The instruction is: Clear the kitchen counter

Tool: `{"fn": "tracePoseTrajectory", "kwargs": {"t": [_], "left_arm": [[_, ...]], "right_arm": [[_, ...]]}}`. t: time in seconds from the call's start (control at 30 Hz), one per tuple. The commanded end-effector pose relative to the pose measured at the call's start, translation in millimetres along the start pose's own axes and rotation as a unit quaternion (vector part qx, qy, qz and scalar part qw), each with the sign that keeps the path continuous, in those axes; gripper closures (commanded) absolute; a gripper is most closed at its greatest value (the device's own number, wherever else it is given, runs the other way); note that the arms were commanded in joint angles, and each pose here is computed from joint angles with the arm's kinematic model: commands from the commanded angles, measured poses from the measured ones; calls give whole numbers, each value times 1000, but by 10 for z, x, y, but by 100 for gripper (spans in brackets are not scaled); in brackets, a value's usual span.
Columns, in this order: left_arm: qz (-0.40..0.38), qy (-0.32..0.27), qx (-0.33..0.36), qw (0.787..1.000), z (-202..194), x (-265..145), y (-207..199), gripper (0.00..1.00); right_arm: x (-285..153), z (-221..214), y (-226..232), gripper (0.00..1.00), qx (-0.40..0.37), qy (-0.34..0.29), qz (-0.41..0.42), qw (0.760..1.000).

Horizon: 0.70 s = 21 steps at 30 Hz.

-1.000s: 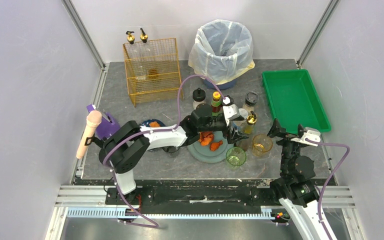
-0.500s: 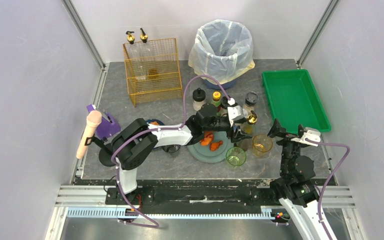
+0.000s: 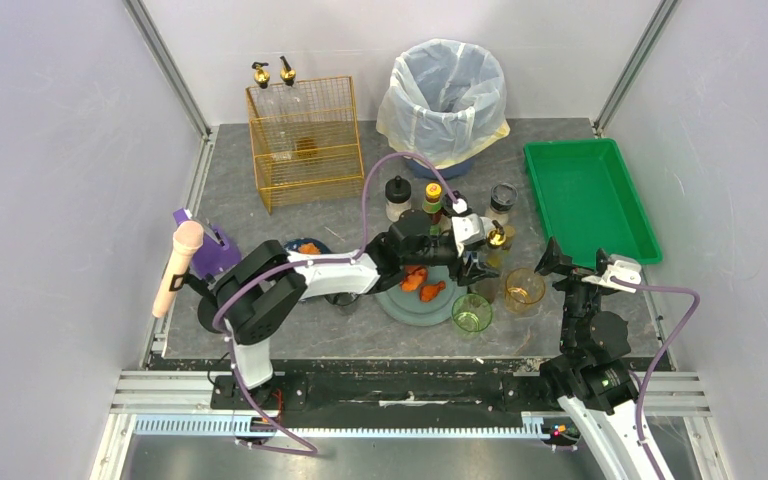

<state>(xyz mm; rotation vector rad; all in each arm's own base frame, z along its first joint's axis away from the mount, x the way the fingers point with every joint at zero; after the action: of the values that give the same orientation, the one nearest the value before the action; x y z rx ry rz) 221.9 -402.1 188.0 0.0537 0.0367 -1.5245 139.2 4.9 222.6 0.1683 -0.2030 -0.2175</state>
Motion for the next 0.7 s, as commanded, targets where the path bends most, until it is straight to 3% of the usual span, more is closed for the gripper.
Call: {"fn": "tracePoseTrajectory", "kwargs": {"t": [0.0,0.37,0.67], "left_arm": [[14,-73,73,995,680,-185,-54,94],[53,-90,89,991,1298,-580,-194,98],[166,-67,86,980,1818,-1071,-224,98]], "right_arm": [[-147,349,-83,2,56,-89,4,994],[-142,332,-89,2,53,-87,0,995],[-143,333,-91,2,53,-87,-1,995]]}}
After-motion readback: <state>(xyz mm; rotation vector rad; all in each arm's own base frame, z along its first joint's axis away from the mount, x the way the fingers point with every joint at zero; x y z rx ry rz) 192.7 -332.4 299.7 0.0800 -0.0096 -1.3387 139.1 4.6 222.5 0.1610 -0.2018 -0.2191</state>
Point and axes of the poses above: each gripper's point midway between its finger pads, its own x axis out along the fingers, its own y axis along the line the jaws close on, z = x × y, the point moved 9 cm from there along -x, back along the fingers, and after that the axes turned 1 degree about x, right-handed, at the moved point
